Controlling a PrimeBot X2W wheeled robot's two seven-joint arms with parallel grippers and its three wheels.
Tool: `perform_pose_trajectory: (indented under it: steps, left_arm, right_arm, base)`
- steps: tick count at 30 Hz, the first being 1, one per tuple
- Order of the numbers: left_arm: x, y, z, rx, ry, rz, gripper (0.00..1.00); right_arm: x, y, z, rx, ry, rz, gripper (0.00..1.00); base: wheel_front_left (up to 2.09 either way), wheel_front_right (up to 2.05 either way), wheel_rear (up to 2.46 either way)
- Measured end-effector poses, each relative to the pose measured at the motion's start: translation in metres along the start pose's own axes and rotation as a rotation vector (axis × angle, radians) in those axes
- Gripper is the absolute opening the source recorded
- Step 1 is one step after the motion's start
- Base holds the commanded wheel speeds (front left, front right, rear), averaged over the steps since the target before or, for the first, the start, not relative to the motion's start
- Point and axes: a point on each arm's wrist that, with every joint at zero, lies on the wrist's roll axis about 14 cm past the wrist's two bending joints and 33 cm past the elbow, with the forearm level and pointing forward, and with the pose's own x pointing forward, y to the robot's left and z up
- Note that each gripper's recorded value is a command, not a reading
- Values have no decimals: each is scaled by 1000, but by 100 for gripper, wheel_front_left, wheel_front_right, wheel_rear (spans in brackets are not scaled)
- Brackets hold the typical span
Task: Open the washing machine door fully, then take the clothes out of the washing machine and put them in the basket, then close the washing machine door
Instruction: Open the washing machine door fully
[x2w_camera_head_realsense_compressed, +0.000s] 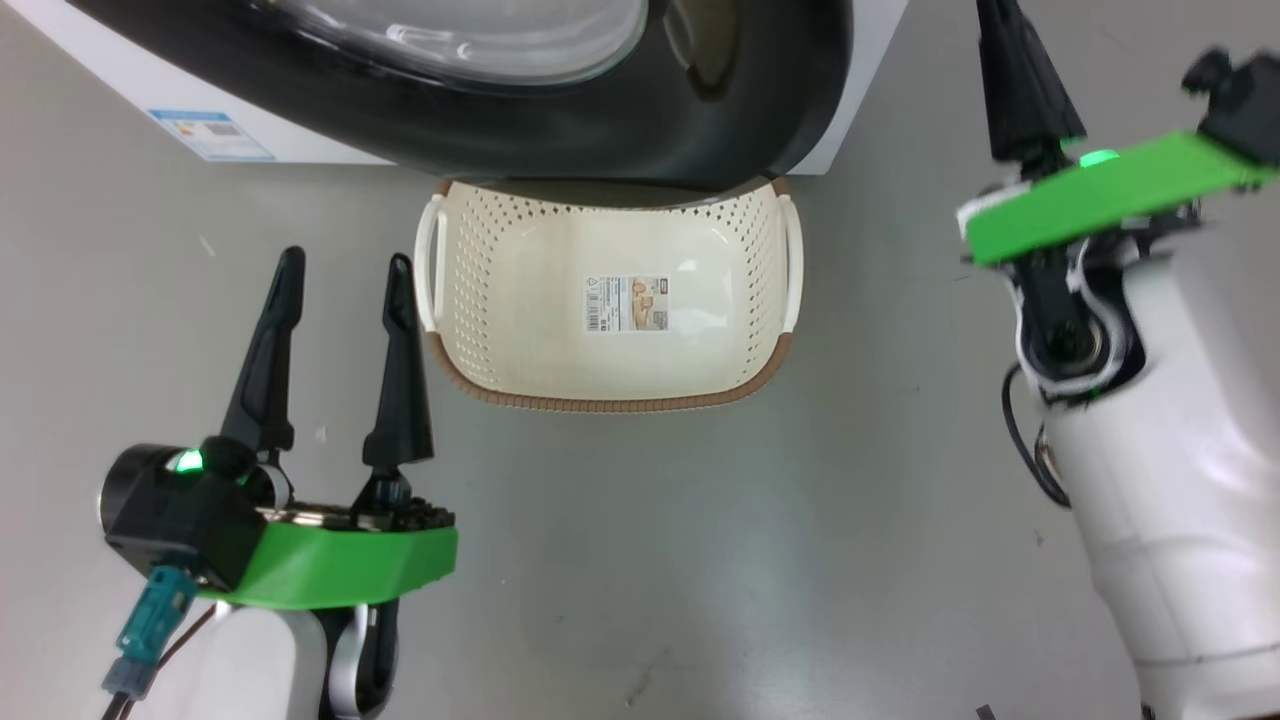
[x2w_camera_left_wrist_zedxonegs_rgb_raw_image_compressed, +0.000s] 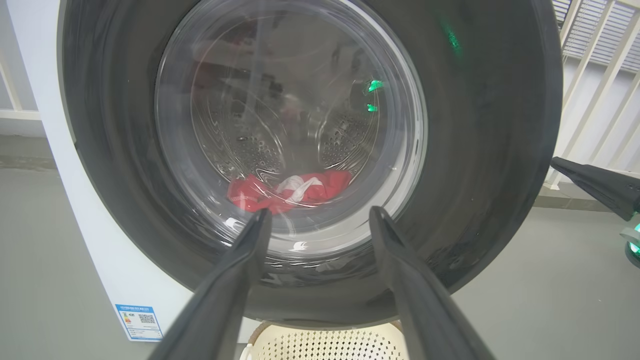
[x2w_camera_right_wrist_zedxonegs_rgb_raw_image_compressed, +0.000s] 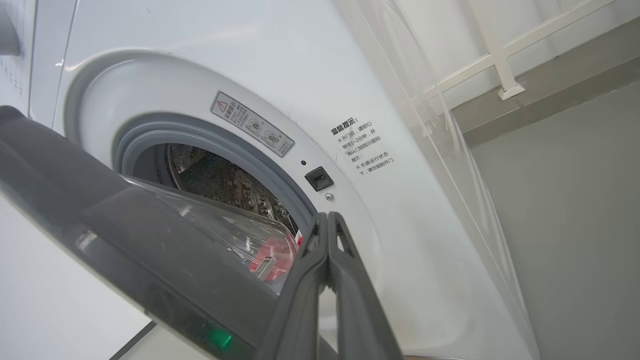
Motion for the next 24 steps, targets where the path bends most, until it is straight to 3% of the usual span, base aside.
perform_pose_trajectory:
  steps: [13, 24]
  left_arm:
    - [-1, 6, -12, 8, 29, 14, 100]
    - [-1, 6, -19, 10, 48, 10, 100]
  right_arm:
    - [41, 34, -29, 476, 335, 84, 0]
    - [43, 63, -47, 623, 587, 192, 0]
  base:
    - [0, 0, 0]
    - [0, 0, 0]
